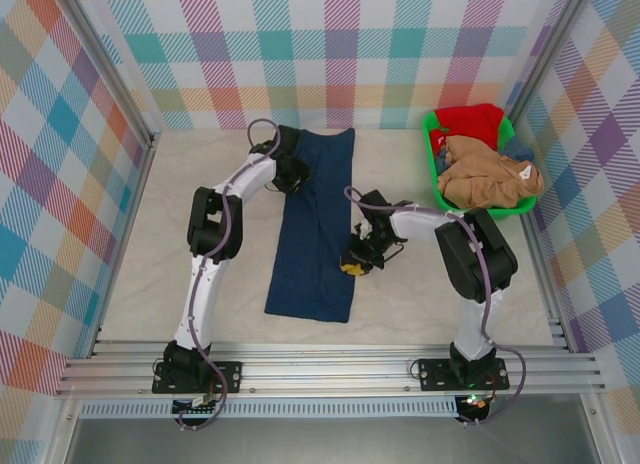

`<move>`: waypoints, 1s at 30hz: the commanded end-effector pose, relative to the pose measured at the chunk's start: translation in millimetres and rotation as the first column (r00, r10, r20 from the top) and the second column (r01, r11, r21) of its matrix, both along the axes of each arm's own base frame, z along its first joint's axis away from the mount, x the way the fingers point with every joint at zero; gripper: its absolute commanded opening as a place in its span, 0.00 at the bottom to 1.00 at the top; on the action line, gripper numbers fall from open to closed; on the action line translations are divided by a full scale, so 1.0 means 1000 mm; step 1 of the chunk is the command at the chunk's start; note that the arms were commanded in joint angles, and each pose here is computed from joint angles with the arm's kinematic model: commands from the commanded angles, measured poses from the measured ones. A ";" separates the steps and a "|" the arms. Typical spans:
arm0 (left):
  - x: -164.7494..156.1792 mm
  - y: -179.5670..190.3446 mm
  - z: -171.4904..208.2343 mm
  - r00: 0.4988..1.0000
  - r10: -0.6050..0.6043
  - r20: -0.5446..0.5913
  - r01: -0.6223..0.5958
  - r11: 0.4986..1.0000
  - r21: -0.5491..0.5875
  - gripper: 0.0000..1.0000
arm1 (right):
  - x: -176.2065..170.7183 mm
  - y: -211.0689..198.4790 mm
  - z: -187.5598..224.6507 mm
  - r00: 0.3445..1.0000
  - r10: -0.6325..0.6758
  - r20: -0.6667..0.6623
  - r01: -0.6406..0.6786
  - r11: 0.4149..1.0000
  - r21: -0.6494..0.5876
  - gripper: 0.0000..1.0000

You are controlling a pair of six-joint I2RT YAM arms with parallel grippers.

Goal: Fold and stack the t-shirts

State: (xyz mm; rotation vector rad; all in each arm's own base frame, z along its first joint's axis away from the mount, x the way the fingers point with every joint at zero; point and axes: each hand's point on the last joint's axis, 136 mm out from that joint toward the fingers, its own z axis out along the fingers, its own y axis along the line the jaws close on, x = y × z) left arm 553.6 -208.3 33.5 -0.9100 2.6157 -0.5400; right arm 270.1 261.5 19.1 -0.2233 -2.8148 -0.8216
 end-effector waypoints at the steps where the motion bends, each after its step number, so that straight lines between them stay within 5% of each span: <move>1: -0.042 0.053 -0.014 0.991 0.065 -0.118 -0.045 0.985 0.164 0.42 | 0.008 -0.021 -0.015 0.999 -0.043 -0.027 0.040 0.993 -0.109 0.22; 9: -0.051 0.063 0.063 0.999 0.023 0.025 -0.027 0.986 0.165 0.54 | 0.019 -0.021 0.028 0.996 0.010 0.083 -0.005 0.998 -0.065 0.33; 13: -0.085 0.059 0.086 0.999 -0.003 0.036 -0.002 0.988 0.156 0.57 | 0.004 -0.028 0.042 0.994 -0.001 0.105 0.006 0.999 -0.049 0.35; 20: -0.269 0.015 0.051 0.939 -0.195 -0.283 0.199 0.980 -0.014 0.51 | -0.060 -0.054 0.049 1.000 0.020 0.020 -0.019 0.999 -0.043 0.36; 24: -0.371 -0.009 0.034 0.879 -0.338 -0.338 0.314 0.941 -0.126 0.53 | -0.099 -0.064 0.045 0.995 0.069 -0.077 -0.071 0.997 -0.022 0.36; 30: -0.426 -0.028 0.007 0.862 -0.377 -0.337 0.349 0.926 -0.144 0.56 | -0.119 -0.069 0.027 0.989 0.094 -0.117 -0.094 0.996 -0.002 0.36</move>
